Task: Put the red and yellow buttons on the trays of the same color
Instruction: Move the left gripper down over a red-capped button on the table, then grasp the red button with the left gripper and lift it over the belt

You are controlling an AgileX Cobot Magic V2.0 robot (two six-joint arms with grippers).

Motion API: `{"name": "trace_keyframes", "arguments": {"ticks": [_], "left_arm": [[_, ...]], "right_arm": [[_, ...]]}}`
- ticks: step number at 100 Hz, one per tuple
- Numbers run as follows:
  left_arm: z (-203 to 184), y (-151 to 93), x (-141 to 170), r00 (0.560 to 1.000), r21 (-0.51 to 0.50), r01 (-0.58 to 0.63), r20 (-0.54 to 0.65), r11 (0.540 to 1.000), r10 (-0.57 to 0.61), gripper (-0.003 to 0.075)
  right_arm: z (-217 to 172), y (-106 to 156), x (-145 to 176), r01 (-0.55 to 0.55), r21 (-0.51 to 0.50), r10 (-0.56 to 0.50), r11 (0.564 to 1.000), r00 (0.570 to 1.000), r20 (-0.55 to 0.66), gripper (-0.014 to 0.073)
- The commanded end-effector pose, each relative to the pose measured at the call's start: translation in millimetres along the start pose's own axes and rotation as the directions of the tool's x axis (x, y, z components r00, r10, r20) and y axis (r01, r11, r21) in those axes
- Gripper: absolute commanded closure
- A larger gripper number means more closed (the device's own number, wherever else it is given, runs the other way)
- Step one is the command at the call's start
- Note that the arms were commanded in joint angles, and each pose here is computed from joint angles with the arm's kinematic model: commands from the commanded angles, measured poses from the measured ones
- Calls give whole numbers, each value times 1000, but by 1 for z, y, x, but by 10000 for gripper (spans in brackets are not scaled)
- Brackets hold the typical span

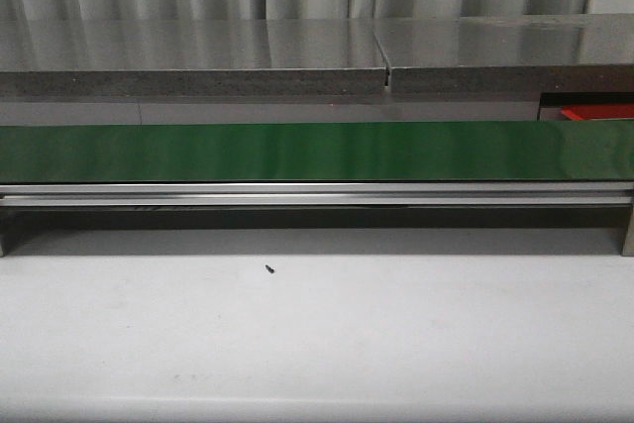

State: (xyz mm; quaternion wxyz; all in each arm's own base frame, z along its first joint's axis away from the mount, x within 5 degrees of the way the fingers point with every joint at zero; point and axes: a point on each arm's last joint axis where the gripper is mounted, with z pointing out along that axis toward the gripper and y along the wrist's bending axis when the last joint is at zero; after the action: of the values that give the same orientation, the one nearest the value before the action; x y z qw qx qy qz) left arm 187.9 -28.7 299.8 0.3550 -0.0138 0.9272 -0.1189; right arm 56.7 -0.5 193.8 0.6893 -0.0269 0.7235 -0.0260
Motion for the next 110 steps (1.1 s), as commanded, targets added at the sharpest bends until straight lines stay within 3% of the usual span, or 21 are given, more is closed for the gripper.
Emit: {"name": "trace_keyframes", "arguments": {"ticks": [1, 7, 26, 40, 60, 73, 110], "left_arm": [[-9, -7, -13, 997, 40, 25, 76, 999, -28, 92], [-8, -7, -12, 997, 40, 26, 65, 999, -29, 61], [-12, 9, -18, 988, -19, 123, 100, 992, -121, 60], [-20, 42, -27, 962, -123, 249, 149, 961, -230, 60], [-28, 102, -39, 923, -296, 380, 183, 876, -338, 60], [-14, 131, -44, 901, -339, 434, 150, 835, -408, 60], [45, 177, -66, 885, -372, 437, 13, 819, -466, 60]], "right_arm": [[-2, 0, -8, 1, -4, -1, 1000, 995, 97, 693], [-2, 0, -8, 1, -4, -1, 1000, 995, 97, 693], [-2, 0, -8, 1, -4, -1, 1000, 995, 97, 693], [-2, 0, -8, 1, -4, -1, 1000, 995, 97, 693], [-2, 0, -8, 1, -4, -1, 1000, 995, 97, 693], [-2, 0, -8, 1, -4, -1, 1000, 995, 97, 693], [-2, 0, -8, 1, -4, -1, 1000, 995, 97, 693]]}}
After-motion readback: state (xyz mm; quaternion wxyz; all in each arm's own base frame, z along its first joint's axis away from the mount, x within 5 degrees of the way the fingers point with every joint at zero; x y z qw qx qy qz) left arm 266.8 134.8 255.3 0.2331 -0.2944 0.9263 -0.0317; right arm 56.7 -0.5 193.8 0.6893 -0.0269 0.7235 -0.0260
